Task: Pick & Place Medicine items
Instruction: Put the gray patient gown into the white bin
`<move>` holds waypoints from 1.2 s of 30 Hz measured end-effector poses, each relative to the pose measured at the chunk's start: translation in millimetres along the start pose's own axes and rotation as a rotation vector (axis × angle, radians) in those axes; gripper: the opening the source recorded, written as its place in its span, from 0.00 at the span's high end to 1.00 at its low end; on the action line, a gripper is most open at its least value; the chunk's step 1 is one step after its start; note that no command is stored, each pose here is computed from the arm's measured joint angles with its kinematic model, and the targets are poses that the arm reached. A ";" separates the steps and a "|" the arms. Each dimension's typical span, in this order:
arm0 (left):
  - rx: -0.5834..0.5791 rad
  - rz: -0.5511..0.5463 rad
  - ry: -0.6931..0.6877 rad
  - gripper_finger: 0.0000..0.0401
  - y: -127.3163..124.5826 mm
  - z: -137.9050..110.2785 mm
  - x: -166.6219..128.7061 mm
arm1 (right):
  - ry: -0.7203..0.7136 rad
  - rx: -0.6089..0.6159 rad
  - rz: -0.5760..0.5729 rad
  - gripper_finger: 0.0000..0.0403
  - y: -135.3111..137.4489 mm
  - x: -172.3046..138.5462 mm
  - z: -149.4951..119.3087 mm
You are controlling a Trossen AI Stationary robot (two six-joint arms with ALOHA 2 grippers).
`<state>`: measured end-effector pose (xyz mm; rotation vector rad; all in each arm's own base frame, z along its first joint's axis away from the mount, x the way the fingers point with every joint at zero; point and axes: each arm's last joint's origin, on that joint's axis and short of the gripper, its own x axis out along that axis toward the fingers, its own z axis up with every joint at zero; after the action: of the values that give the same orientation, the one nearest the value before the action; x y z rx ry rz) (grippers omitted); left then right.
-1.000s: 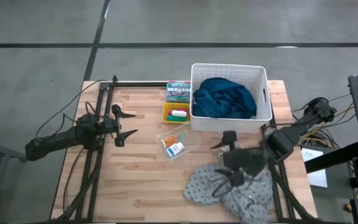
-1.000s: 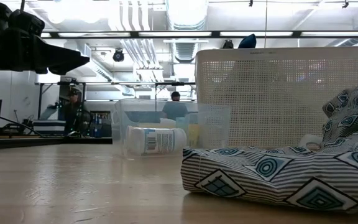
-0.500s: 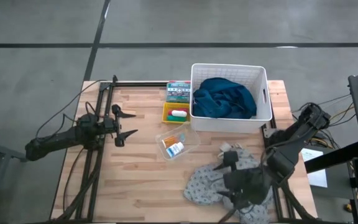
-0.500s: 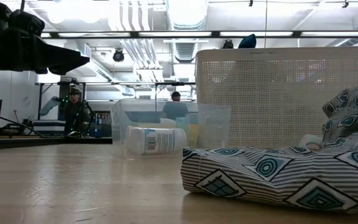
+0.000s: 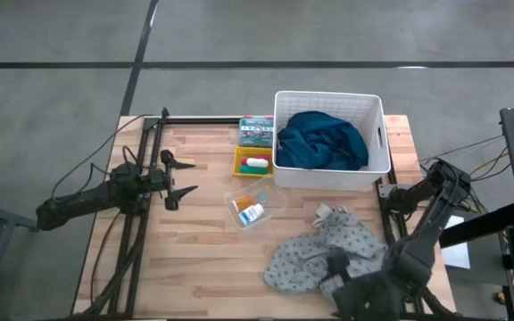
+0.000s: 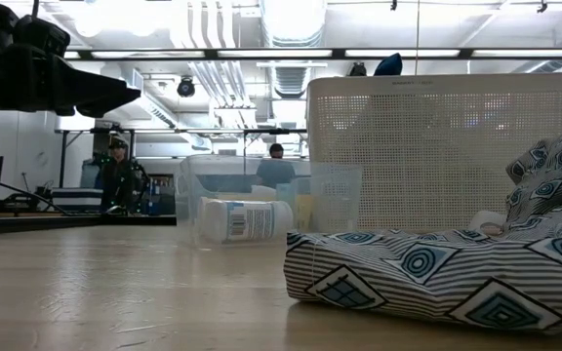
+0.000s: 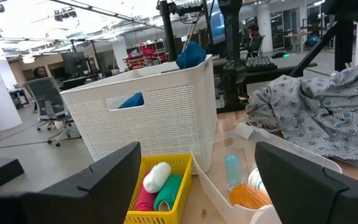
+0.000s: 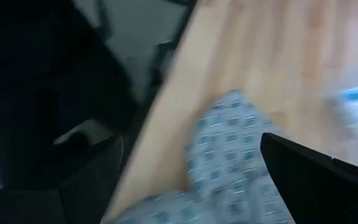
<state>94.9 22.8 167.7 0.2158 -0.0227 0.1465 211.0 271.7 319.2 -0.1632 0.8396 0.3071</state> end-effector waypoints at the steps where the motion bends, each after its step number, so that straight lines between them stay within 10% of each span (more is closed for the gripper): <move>1: 0.000 0.000 0.000 0.20 0.0 0.0 0.0 | 0.014 0.006 0.033 0.06 4.9 -0.9 -2.1; 15: 0.000 0.000 0.000 0.20 0.0 0.0 0.0 | 0.092 -0.002 0.234 0.06 51.0 -17.2 -27.2; 36: 0.000 0.000 0.000 0.20 0.0 0.0 0.0 | 0.278 -0.095 0.106 0.06 70.3 36.5 -56.4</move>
<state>94.9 22.8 167.8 0.2159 -0.0232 0.1469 170.9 330.6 253.1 -0.2548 1.1119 0.4307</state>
